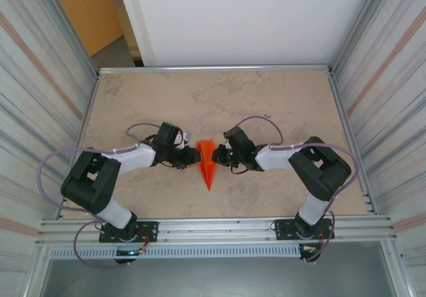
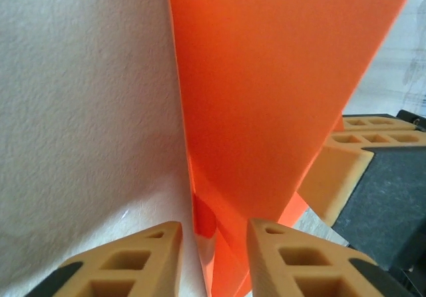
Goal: Fold a paper plane with a square sheet of paper (pick it up from the middle)
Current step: Turn over the paper plane at the center of the table.
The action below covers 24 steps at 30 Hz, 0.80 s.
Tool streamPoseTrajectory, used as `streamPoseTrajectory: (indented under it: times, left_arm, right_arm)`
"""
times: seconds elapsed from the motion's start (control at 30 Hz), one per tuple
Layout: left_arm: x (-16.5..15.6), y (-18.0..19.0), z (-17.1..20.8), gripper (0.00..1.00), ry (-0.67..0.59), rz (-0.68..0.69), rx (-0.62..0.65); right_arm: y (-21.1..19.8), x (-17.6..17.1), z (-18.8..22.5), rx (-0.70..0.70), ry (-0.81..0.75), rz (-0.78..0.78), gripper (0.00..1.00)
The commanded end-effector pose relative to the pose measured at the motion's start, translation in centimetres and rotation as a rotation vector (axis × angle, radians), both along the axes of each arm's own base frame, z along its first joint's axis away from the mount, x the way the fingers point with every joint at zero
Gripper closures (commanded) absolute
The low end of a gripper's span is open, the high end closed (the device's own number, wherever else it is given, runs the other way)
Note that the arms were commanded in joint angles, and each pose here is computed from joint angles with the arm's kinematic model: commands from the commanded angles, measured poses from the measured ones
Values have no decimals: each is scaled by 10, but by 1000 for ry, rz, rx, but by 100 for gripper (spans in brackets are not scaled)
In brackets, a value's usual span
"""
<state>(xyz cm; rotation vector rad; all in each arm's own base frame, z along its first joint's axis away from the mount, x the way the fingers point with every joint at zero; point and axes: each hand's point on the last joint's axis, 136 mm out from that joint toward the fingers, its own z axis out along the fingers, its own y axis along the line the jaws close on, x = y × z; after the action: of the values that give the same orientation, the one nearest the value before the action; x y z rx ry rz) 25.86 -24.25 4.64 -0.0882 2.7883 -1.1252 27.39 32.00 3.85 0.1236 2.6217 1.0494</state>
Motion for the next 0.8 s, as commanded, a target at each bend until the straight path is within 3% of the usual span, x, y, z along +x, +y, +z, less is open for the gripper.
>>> streamPoseTrajectory:
  times: [0.0, 0.13, 0.37, 0.6, 0.77]
  left_arm:
    - [5, -3, 1, 72, -2, -9, 10]
    - [7, -4, -2, 82, 13, -9, 20]
    - [7, 2, -7, 93, 27, -5, 69]
    - [11, 3, -3, 98, 8, -7, 77]
    - [22, 8, 7, 98, -31, 16, 58]
  right_arm:
    - [-4, 0, -5, -1, 21, -13, 92]
    - [-5, 1, -4, -4, 21, -16, 91]
    - [-8, 3, 2, -23, 17, -22, 81]
    - [-11, 5, 4, -39, 10, -22, 93]
    - [-21, 12, 16, -43, -33, -39, 94]
